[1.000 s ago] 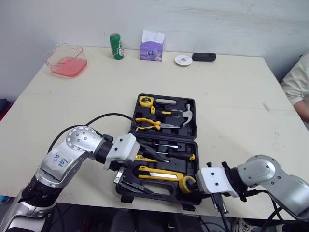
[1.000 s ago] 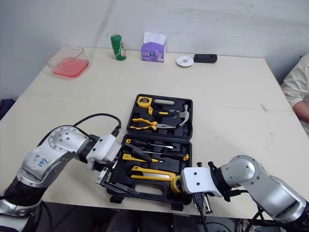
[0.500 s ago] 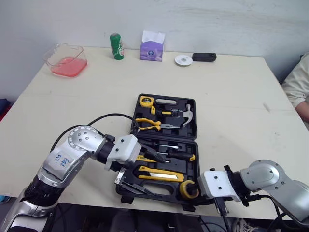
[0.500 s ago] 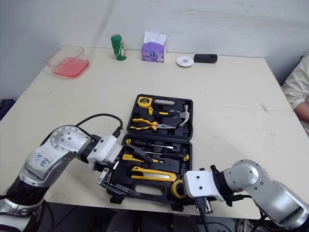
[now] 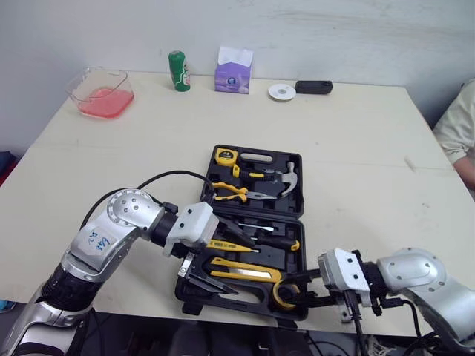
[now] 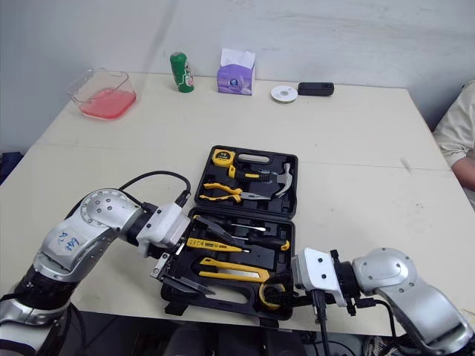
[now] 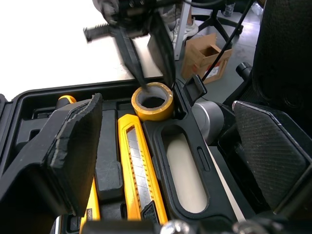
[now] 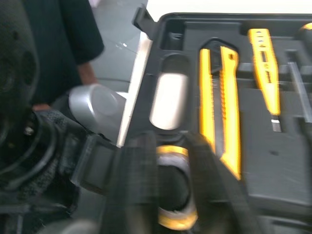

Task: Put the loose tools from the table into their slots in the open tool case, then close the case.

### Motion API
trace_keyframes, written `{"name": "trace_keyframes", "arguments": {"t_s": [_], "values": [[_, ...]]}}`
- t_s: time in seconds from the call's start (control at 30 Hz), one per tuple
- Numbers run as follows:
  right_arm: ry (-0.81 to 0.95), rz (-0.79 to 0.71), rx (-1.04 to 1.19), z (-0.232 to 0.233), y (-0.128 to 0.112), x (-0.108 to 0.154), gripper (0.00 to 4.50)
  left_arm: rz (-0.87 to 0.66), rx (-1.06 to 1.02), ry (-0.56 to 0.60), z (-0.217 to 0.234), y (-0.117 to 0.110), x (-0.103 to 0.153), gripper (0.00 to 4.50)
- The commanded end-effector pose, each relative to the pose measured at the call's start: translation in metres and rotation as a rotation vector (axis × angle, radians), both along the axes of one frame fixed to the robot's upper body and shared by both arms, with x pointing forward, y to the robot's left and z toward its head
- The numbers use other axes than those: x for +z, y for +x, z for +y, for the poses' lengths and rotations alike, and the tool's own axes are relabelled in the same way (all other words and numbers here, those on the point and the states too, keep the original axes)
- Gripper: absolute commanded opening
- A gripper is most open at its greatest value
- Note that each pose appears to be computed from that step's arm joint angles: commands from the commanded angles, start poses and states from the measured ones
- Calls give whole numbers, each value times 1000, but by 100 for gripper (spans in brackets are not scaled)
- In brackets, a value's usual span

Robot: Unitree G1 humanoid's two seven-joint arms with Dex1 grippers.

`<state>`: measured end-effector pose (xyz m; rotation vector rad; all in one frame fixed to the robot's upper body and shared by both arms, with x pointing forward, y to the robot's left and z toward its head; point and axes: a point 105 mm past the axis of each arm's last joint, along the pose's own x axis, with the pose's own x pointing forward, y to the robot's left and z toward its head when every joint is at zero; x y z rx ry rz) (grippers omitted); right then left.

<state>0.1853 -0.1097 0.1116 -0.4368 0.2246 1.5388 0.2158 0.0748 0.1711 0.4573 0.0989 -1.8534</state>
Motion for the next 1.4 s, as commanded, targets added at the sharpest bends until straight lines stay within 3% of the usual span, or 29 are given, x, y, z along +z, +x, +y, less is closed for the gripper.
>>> {"name": "trace_keyframes", "arguments": {"t_s": [0.03, 0.5, 0.73, 0.83, 0.97, 1.07, 1.17, 1.27, 1.3, 1.4], "values": [[-28, -31, 4, -2, 3, -11, 5, -25, -15, -5, -1, -1, 6, 450], [-209, -99, 46, -21, -3, -66, 5, -20, -8, -5, -1, 1, 5, 450], [-85, -84, -23, -20, -4, -20, 5, -10, 50, 3, 5, 6, 1, 450], [-26, -49, -128, -32, 5, 8, 5, 18, 171, 18, 18, 17, -1, 450], [-57, -88, -315, -57, 35, 20, 5, 28, 403, -38, 42, 43, 3, 450], [-70, -115, -466, -75, 61, 21, 5, -60, 608, -61, 74, 68, -2, 450], [-126, -151, -533, -82, 78, 14, 0, -66, 790, -54, 107, 85, -11, 366], [-156, -151, -603, -81, 95, 5, 0, -73, 923, 9, 139, 94, -26, 240], [-176, -154, -613, -80, 101, 0, 0, -71, 955, 51, 146, 96, -35, 179], [-187, -147, -610, -74, 109, -6, 0, -79, 982, 118, 150, 102, -52, 52]]}}
